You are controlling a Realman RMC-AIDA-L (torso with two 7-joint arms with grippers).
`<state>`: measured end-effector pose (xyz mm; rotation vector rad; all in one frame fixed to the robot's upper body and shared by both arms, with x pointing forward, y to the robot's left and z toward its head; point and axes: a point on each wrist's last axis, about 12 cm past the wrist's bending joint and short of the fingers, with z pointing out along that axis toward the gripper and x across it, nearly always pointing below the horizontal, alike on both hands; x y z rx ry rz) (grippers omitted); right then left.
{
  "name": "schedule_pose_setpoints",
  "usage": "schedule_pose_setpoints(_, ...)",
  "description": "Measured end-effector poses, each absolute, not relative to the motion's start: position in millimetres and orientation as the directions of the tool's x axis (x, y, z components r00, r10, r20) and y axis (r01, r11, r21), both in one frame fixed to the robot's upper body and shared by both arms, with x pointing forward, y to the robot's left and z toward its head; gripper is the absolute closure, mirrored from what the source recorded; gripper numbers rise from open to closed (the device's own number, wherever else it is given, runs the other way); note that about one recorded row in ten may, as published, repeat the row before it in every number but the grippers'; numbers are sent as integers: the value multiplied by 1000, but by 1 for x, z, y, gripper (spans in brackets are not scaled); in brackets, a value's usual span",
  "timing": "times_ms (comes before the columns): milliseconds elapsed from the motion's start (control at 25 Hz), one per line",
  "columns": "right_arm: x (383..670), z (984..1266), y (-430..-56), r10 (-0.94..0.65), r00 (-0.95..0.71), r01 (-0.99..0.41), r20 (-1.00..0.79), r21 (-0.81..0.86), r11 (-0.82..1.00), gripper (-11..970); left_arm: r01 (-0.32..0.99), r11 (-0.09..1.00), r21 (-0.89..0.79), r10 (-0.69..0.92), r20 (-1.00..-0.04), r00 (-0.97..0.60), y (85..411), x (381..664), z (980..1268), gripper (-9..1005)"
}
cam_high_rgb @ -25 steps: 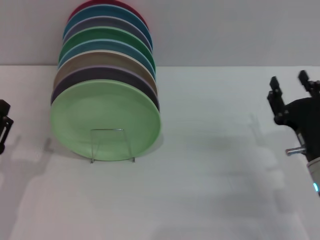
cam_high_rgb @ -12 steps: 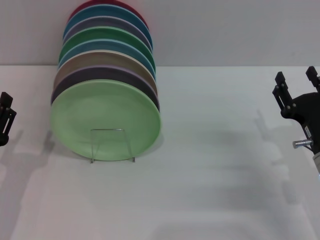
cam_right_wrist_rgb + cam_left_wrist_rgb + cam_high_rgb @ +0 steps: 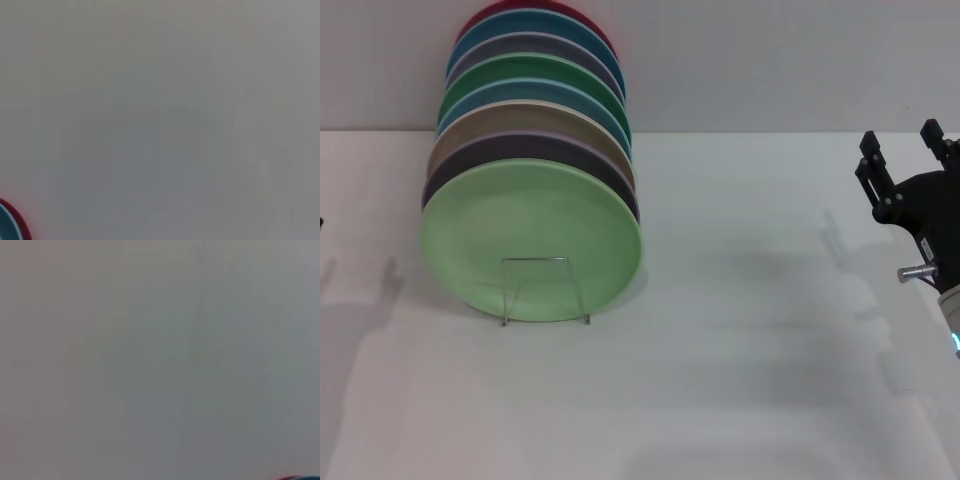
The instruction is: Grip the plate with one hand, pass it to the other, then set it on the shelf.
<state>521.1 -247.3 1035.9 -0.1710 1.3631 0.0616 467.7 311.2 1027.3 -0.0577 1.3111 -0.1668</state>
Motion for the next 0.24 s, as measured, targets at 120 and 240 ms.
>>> schedule_pose_setpoints(120,522,1037,-248,-56,215,-139,-975,-87,987,291,63,988,-140,-151,-953,264,316,466,1029,239)
schedule_pose_setpoints(240,522,1037,-248,-57,217,-139,-975,-88,986,291,62,988,-140,-152,-952,267,316,466,1029,239)
